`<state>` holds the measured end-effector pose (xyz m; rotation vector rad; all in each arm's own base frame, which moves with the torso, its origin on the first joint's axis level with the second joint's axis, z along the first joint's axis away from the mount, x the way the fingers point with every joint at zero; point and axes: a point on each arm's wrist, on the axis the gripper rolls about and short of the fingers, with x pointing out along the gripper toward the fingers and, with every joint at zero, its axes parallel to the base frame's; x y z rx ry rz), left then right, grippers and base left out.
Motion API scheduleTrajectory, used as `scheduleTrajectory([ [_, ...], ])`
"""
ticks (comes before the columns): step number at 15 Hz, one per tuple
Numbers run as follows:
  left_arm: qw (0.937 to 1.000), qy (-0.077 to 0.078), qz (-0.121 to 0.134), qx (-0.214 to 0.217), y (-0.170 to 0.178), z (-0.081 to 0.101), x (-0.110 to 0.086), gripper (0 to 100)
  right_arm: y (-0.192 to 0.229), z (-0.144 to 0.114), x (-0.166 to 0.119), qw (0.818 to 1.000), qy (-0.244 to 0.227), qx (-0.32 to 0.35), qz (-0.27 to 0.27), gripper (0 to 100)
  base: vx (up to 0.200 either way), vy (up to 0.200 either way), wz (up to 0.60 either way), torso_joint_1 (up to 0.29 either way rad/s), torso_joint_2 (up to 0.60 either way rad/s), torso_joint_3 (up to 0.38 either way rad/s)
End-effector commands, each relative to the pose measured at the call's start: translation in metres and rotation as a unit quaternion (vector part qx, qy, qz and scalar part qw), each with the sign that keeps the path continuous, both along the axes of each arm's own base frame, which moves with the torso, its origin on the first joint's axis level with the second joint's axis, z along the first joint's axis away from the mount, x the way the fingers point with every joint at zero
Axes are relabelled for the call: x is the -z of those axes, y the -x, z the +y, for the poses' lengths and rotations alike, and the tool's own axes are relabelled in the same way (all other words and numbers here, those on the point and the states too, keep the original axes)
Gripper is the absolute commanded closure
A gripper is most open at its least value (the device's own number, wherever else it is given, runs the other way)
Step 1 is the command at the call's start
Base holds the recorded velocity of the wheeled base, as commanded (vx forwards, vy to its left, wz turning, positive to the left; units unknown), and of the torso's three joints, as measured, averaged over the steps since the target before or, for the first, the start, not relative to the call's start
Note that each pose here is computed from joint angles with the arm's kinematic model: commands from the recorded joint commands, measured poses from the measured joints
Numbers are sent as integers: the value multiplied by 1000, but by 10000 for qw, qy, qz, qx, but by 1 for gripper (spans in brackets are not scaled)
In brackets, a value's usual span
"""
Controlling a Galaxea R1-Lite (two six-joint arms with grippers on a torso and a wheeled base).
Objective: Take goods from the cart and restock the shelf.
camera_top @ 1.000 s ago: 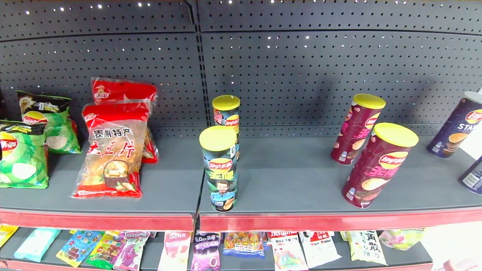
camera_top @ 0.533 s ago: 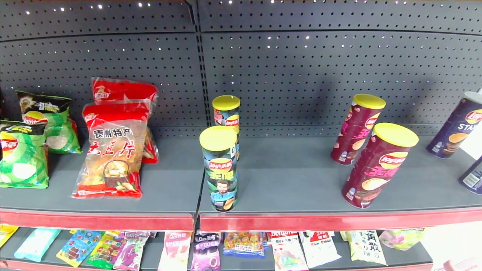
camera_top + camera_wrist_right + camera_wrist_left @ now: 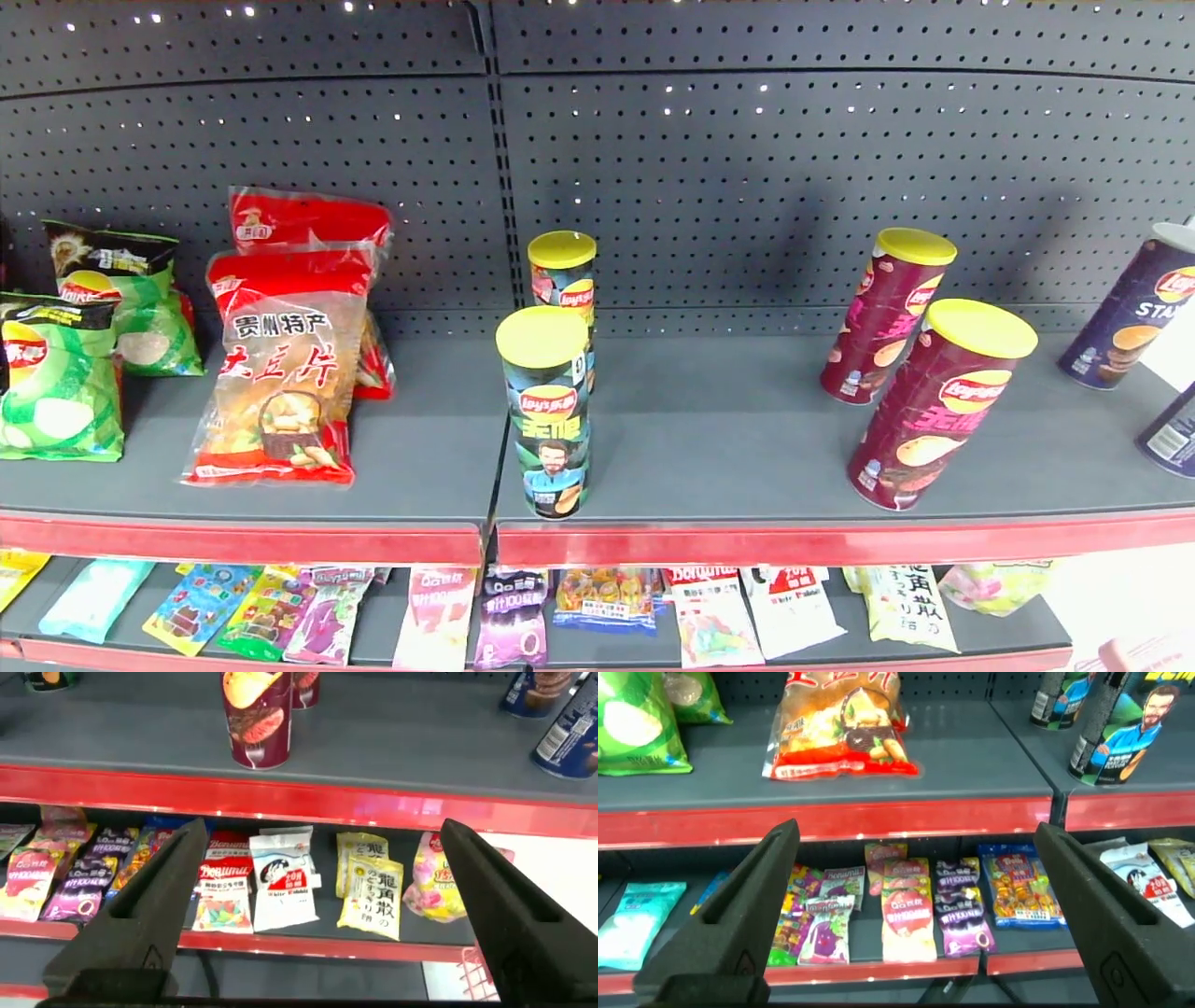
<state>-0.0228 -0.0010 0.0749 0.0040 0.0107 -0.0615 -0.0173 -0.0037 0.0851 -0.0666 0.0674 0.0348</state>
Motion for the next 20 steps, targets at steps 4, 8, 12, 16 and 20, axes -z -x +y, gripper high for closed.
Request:
scheduleTrajectory([
  [4, 10000, -2, 7, -1, 0, 0, 0, 0, -1, 0, 0, 10000, 9, -5, 32, 0, -150, 0, 0, -2, 1, 4],
  [8, 10000, -25, 6, 0, 0, 0, 0, 0, -1, 0, 0, 10000, 17, -6, 32, 0, 0, -200, 0, 4, 2, 1],
  [12, 10000, -32, -3, 0, 0, 0, 0, 0, -1, 0, 0, 10000, 17, -6, 32, 0, 0, -200, 0, 4, 1, 1],
  [16, 10000, -25, 6, 0, 0, 0, 0, 0, -1, 0, 0, 10000, 9, -5, 32, 0, 0, -200, 0, 1, 5, 6],
  [20, 10000, -25, 6, -8, 0, 0, 0, 0, -1, 0, 0, 10000, 9, 2, 32, 0, 0, -200, 0, 5, 5, -2],
])
